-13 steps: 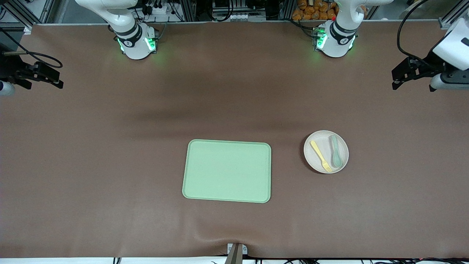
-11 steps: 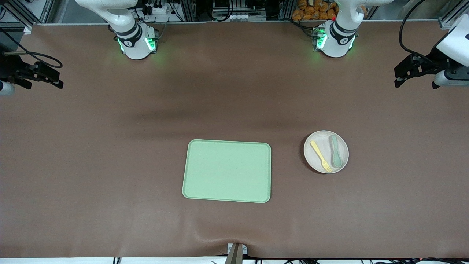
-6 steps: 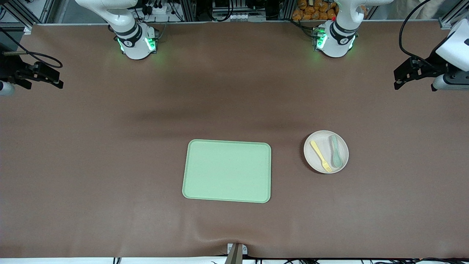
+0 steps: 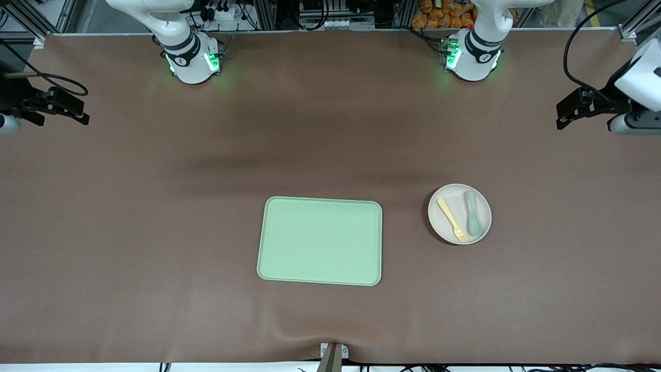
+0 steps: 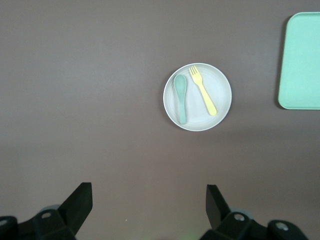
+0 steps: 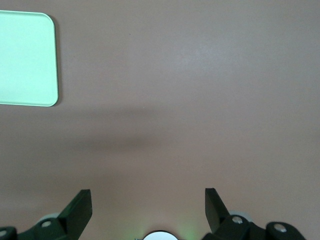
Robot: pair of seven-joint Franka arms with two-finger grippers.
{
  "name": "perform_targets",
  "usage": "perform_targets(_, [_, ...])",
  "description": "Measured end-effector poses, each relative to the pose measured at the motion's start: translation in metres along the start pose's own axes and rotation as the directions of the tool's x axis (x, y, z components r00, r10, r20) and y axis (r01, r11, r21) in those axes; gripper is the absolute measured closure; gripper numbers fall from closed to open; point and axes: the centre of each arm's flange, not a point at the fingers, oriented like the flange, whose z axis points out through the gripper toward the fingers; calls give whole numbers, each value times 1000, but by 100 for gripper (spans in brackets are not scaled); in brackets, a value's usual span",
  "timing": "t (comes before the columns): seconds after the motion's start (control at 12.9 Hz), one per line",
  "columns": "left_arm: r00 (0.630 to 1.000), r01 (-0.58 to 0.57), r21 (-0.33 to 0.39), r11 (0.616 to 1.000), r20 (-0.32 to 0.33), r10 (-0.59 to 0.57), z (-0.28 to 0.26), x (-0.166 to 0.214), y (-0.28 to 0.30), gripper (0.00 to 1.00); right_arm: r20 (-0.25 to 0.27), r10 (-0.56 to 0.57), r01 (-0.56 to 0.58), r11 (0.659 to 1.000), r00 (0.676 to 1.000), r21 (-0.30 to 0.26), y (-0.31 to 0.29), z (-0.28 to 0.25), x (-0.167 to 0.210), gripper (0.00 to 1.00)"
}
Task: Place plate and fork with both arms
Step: 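Reach the left gripper to the white plate rim and grasp it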
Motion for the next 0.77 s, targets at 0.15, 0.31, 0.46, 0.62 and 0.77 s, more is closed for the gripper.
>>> perform_targets(0.15, [999, 25, -5, 1000, -32, -25, 72, 17, -14, 0, 1, 1, -1, 1000, 1000, 0, 0, 0, 0, 0])
perform_targets(0.31, [997, 36, -13, 999, -62, -37, 155, 23, -17, 0, 2, 1, -1, 1000, 1000, 0, 0, 1, 0, 0])
perform_targets(0.46, [995, 88, -22, 996, -45, -89, 219, 22, -13, 0, 3, 1, -1, 1000, 1000, 0, 1, 1, 0, 0])
perform_targets(0.62, [990, 137, -31, 990, -36, -138, 268, 26, -8, 0, 3, 1, -1, 1000, 1000, 0, 1, 1, 1, 0])
perform_targets(0.77, [987, 153, -43, 987, -48, -155, 317, 29, -5, 0, 4, 2, -2, 1000, 1000, 0, 1, 2, 1, 0])
